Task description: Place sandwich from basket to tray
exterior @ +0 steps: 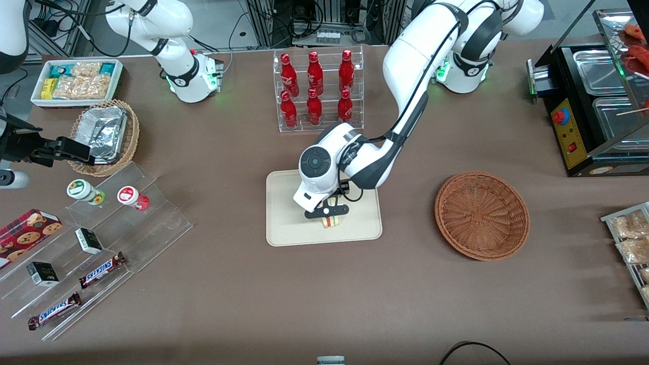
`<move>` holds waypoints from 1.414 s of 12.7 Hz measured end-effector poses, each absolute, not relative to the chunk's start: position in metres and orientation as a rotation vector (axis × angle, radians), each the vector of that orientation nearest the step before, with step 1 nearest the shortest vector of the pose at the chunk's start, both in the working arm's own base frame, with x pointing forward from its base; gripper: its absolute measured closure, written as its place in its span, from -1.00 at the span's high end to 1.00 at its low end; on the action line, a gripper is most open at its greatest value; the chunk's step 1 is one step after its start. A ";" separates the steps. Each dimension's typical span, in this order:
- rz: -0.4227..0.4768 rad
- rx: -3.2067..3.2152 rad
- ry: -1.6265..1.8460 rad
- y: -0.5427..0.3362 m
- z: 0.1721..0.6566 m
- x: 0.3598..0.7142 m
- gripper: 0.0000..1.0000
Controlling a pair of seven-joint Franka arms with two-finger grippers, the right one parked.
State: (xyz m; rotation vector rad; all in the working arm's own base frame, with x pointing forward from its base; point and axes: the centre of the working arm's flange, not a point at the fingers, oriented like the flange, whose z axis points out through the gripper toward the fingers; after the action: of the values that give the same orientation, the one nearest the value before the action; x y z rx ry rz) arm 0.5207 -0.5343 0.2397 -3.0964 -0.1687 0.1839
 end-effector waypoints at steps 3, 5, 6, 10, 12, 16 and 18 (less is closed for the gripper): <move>0.147 -3.113 -0.190 -0.529 0.277 0.533 1.00; 0.114 -3.133 -0.200 -0.523 0.316 0.541 1.00; 0.105 -3.138 -0.208 -0.520 0.335 0.544 1.00; 0.017 -3.165 -0.260 -0.499 0.407 0.558 1.00; 0.014 -3.135 -0.347 -0.458 0.432 0.580 1.00; 0.093 -3.149 -0.294 -0.339 0.462 0.623 1.00; 0.113 -3.158 -0.239 -0.288 0.472 0.629 1.00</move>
State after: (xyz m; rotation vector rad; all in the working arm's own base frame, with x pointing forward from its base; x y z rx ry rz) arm 0.6286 -0.2876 0.4723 -3.1576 -0.2387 0.1132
